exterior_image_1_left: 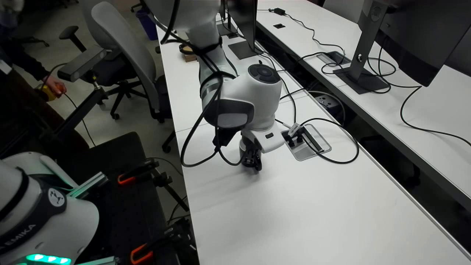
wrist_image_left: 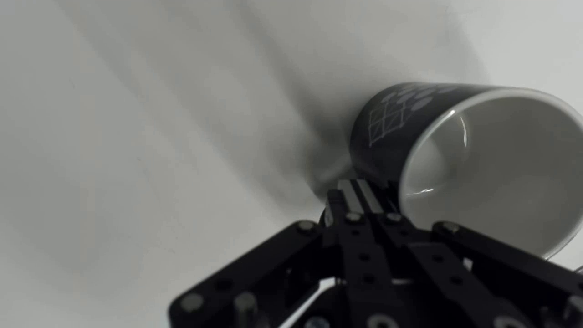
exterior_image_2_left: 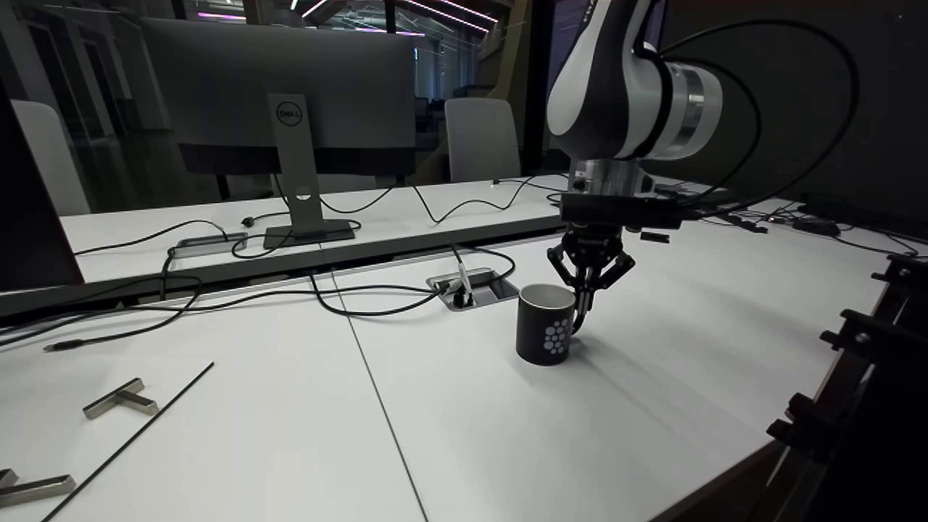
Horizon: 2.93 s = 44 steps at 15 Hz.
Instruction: Rotate the mug counterclockwise
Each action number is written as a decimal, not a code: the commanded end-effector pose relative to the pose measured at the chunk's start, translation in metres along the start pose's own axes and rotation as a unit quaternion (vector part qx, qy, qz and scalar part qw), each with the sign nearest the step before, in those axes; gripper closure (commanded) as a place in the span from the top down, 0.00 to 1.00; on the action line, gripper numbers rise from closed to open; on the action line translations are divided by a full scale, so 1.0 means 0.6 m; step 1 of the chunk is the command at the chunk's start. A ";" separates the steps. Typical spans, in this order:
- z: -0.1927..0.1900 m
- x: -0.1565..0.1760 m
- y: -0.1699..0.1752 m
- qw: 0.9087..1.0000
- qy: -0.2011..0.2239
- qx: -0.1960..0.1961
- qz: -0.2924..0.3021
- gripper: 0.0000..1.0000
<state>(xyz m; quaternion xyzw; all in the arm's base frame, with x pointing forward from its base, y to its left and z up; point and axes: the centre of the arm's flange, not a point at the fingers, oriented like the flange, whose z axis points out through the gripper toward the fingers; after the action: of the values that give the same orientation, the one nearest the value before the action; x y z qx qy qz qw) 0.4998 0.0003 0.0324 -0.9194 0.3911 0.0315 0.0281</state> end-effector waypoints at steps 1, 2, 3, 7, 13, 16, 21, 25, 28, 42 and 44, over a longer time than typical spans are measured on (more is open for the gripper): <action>-0.022 0.004 -0.016 1.000 0.019 -0.002 0.003 0.00; -0.024 0.006 -0.019 1.000 0.022 -0.002 0.003 0.00; -0.026 0.007 -0.021 1.000 0.025 -0.002 0.002 0.00; -0.031 0.010 -0.033 0.999 0.032 0.000 -0.002 0.00; -0.044 0.007 -0.051 0.999 0.047 0.001 -0.007 0.00; -0.031 0.011 -0.044 0.999 0.038 0.001 -0.007 0.01; -0.030 0.011 -0.043 0.999 0.037 0.001 -0.006 0.01; -0.030 0.011 -0.043 0.999 0.037 0.001 -0.006 0.01; -0.030 0.011 -0.043 0.999 0.037 0.001 -0.006 0.01; -0.028 0.012 -0.043 0.999 0.027 0.018 -0.001 0.78; -0.028 0.012 -0.042 0.999 0.026 0.019 0.000 0.93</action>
<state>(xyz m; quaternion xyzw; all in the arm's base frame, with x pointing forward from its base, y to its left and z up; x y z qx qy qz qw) 0.5228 0.0115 0.0486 -0.9190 0.3934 0.0034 0.0271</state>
